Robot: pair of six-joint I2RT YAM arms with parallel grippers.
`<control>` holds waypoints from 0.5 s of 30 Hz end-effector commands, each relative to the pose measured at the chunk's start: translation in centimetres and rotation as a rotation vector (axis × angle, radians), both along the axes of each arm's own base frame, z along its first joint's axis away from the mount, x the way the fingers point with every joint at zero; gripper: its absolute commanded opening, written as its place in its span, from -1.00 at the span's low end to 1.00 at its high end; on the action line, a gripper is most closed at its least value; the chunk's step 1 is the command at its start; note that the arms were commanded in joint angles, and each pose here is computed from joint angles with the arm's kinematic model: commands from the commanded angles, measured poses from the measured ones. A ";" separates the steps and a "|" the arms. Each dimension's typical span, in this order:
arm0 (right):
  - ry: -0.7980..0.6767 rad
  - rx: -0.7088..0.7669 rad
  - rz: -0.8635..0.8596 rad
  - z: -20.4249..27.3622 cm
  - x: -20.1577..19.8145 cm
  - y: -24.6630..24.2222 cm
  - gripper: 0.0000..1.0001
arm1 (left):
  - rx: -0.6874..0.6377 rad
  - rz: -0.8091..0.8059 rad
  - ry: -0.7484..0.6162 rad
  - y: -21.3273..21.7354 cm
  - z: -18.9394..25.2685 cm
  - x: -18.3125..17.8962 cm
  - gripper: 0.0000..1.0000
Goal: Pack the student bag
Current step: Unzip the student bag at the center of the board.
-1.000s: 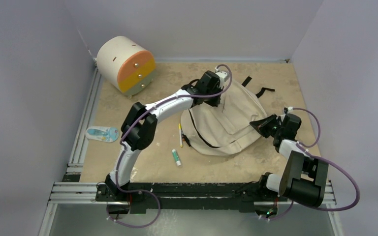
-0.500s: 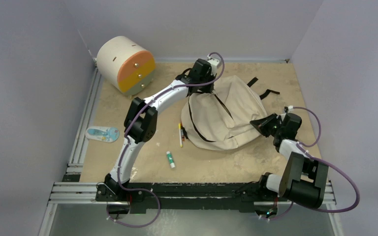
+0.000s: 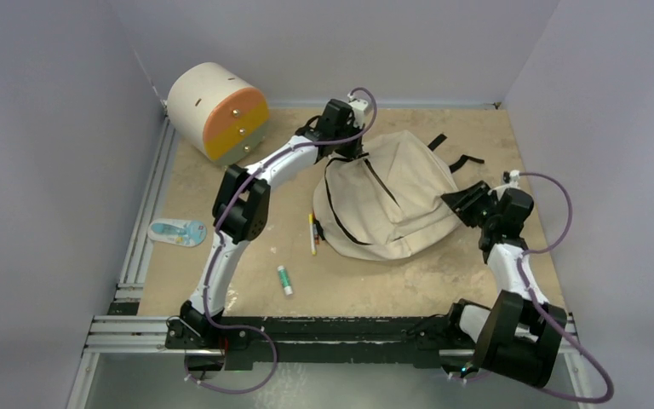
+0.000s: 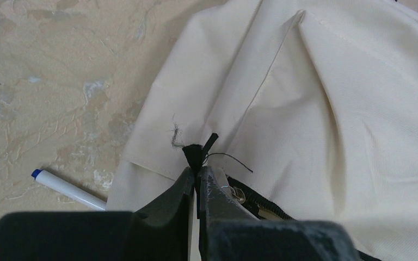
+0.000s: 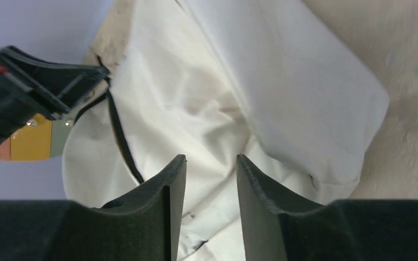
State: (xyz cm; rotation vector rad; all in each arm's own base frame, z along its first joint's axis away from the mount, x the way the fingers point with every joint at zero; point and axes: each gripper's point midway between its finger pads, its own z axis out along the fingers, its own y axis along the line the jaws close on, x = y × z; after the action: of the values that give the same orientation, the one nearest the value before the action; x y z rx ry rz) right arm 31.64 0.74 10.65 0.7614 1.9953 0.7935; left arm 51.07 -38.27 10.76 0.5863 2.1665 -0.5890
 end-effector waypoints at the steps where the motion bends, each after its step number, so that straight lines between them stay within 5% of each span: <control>1: -0.158 -0.156 -0.025 6.3 1.7 -1.9 -0.06 | -0.061 -0.022 -0.103 -0.3 5.3 0.0 -1.00; 8: -0.218 -0.300 0.057 10.1 3.5 1.6 0.17 | -0.067 -0.044 -0.102 -1.0 6.0 -1.3 -1.00; 15: -0.194 -0.448 0.259 8.8 6.0 8.2 0.26 | -0.065 -0.043 -0.077 -0.8 5.7 -2.0 -1.00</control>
State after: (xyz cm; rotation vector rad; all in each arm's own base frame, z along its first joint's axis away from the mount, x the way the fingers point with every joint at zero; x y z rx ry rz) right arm 35.99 8.38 19.94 0.2717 1.9739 0.6475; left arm 49.29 -38.87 11.32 0.6161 2.1617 -0.6112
